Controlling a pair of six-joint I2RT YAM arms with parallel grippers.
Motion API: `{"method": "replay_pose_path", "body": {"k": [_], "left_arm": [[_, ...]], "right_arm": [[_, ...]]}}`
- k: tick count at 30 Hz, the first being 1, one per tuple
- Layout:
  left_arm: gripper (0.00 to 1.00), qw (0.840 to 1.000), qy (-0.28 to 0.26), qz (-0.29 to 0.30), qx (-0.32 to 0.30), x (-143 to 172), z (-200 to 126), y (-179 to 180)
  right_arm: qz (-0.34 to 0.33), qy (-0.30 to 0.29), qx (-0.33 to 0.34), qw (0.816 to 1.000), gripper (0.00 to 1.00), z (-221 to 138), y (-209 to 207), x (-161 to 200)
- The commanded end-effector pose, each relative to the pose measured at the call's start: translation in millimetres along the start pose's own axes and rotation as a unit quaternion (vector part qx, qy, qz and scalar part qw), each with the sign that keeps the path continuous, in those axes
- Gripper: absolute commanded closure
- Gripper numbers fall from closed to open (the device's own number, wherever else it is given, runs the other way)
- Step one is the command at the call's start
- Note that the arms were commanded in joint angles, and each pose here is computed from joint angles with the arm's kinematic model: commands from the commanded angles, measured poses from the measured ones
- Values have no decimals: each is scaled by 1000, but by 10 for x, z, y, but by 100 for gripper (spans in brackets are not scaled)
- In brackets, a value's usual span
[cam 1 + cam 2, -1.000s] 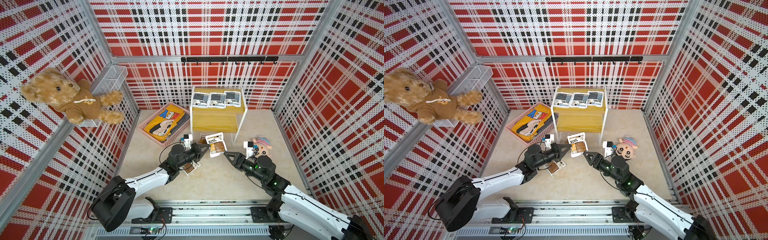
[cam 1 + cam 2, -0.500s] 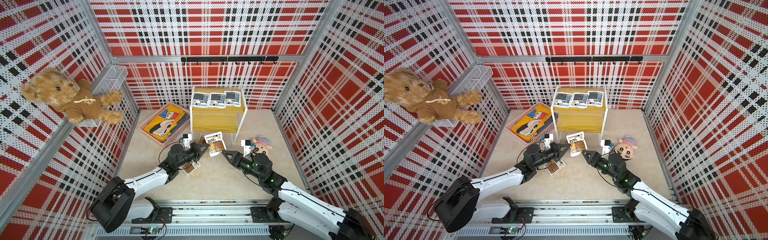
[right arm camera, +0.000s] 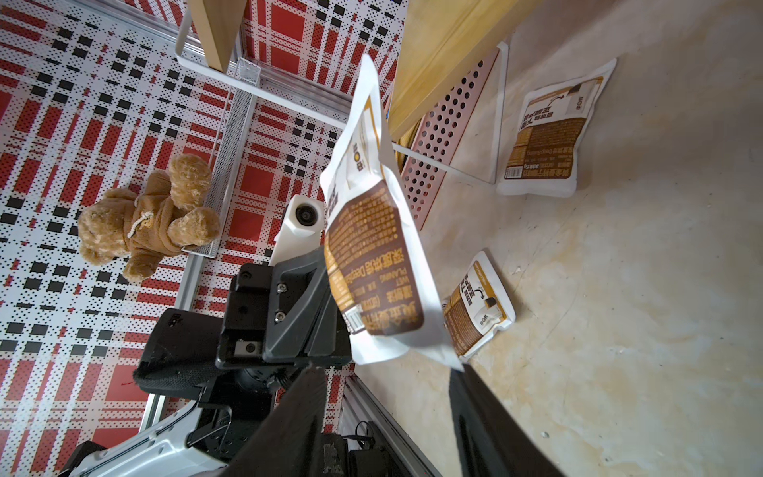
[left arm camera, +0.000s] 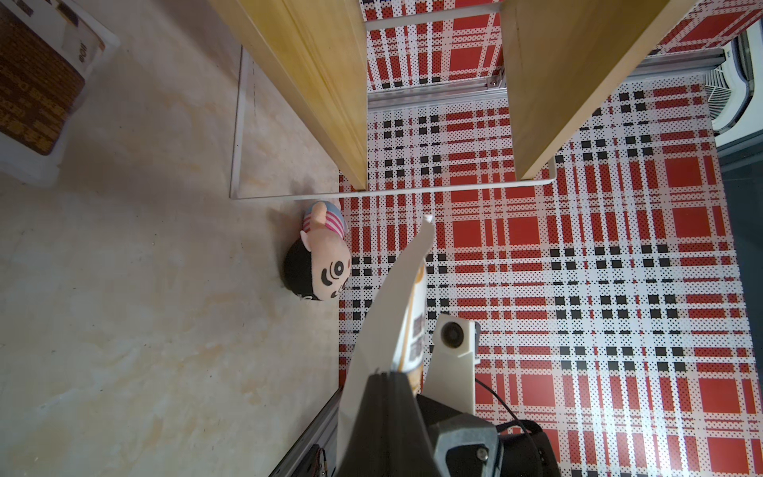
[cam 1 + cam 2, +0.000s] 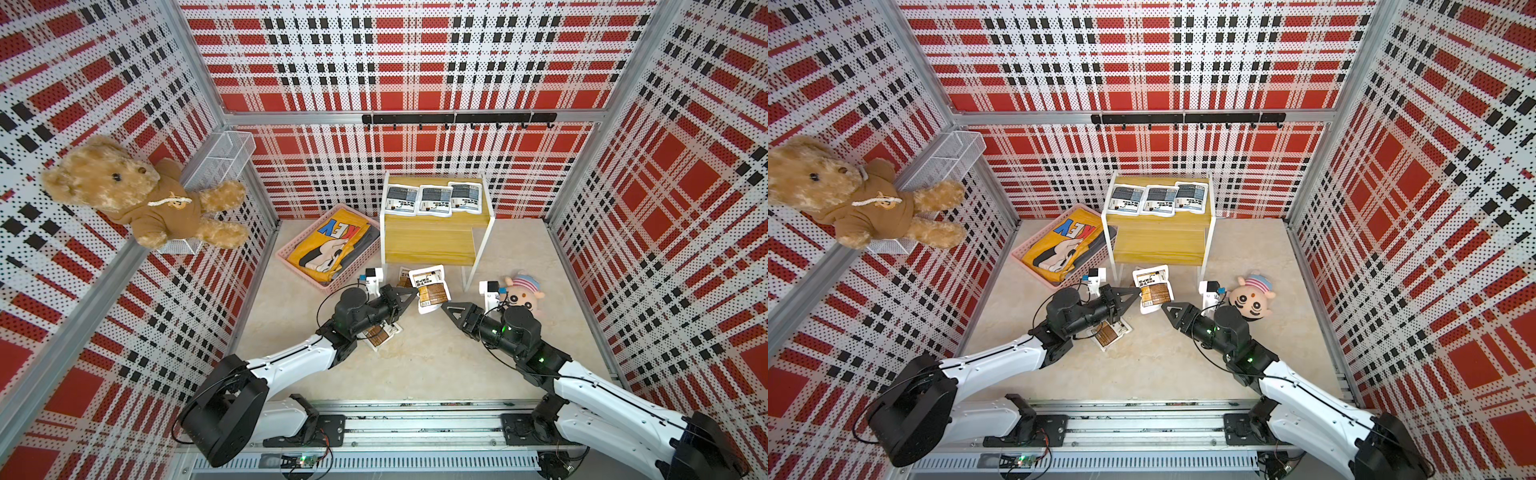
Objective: Place the bagged coffee beans on the shelf by color
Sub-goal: Place the bagged coffee beans on the shelf.
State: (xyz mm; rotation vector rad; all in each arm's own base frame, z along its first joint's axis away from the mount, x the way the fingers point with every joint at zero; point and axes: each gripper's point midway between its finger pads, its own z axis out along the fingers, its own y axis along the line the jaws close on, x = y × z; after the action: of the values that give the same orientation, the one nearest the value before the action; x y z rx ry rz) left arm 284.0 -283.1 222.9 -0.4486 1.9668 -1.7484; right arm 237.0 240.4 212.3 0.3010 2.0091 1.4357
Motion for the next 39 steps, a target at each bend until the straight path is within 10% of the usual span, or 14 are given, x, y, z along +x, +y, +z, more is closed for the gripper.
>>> {"method": "replay_pose_path", "body": {"k": [1, 18, 39], "left_arm": [[100, 1000, -3, 16, 25, -45, -24, -216], [100, 1000, 7, 18, 22, 0, 8, -204], [100, 1000, 11, 17, 20, 3, 22, -188]], "right_arm": [[17, 12, 19, 1000, 44, -1, -62, 51], [-26, -5, -52, 998, 46, 16, 391, -107], [-26, -3, -38, 999, 81, 53, 330, -100]]}}
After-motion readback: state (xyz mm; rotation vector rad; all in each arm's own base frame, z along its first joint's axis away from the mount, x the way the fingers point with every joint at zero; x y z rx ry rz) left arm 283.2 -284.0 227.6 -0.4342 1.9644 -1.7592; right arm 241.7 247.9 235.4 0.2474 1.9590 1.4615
